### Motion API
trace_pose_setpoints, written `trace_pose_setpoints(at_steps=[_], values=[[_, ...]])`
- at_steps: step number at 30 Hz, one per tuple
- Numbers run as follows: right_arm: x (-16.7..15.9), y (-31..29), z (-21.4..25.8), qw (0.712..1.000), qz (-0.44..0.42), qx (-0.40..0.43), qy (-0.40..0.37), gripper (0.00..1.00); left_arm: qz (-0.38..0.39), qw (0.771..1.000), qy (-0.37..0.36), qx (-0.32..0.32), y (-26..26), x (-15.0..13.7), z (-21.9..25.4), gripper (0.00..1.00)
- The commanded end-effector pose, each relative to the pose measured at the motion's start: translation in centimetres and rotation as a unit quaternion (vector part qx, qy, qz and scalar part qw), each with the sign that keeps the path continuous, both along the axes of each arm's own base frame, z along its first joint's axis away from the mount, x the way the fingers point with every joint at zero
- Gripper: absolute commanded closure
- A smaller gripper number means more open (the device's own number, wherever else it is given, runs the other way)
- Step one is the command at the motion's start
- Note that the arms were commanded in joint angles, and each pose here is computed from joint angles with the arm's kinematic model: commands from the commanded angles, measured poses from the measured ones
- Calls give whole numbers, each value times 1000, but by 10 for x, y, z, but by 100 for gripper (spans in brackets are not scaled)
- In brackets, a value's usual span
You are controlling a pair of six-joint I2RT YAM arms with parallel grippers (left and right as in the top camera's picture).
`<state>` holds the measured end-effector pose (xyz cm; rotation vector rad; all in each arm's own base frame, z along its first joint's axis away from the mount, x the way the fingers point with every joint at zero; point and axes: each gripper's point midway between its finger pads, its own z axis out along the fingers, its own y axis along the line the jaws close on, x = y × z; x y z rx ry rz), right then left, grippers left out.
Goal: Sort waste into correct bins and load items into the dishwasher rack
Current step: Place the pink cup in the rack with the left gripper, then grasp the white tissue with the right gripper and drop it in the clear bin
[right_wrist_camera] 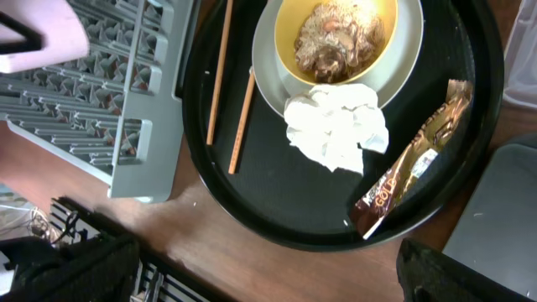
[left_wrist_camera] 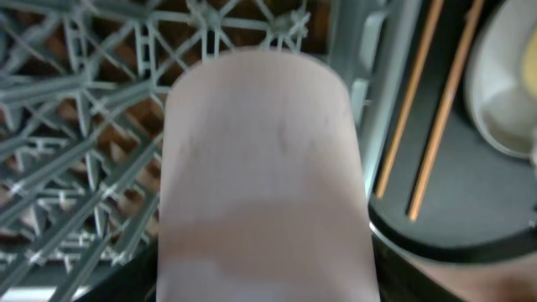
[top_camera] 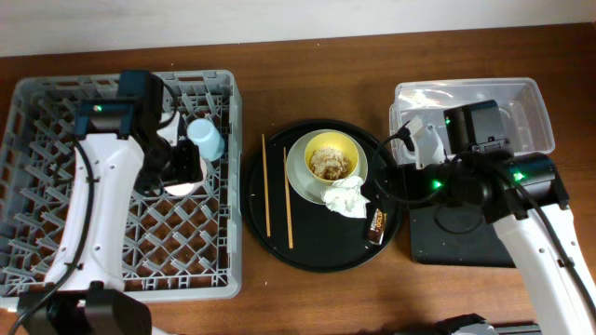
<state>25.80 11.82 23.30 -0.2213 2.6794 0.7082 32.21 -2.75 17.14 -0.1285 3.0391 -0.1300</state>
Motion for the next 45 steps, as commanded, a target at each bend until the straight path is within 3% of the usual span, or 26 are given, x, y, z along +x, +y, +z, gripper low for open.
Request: trace_pose_setpoints(at_steps=[1,8,12,15,18,21,23,25,28,32,39,42,43,44,45], values=[[-1,-1,-4,1000,5,-11,-2,1,4,1000,9,-3,-2,-3,-21,55],[-1,-1,-4,1000,5,-11,-2,1,-3,1000,-10,-18,-10,7,-34,54],[-1,-1,-4,1000,5,-11,-1,1,-3,1000,-8,-17,-10,5,-36,20],[-1,-1,-4,1000,5,-11,-1,1,-2,1000,-8,-17,-10,6,-35,2],[-1,-1,-4,1000,5,-11,-2,1,-3,1000,-13,-18,-10,8,-32,1],[-3,0,-4,1000,7,-8,3,1,2,997,-72,-24,-9,27,12,1],[-4,3,-6,1000,12,-16,3,33,46,987,-152,-28,10,42,71,1],[-1,4,-14,998,17,-68,-9,41,74,975,-206,-24,32,45,108,1],[9,-4,-41,984,-48,-174,5,33,97,968,-231,-19,50,37,125,1],[31,36,-98,979,-12,-201,17,24,97,968,-231,-19,50,37,124,1],[51,41,-185,962,-1,-257,88,26,97,968,-231,-19,50,37,124,1],[53,42,-198,960,1,-262,97,39,97,968,-231,-19,49,37,124,1],[53,42,-198,961,1,-261,95,48,97,968,-231,-19,49,37,124,1],[55,43,-198,962,1,-259,93,64,97,968,-231,-19,49,37,124,1],[54,43,-198,962,1,-258,94,91,97,968,-231,-19,49,37,124,1]])
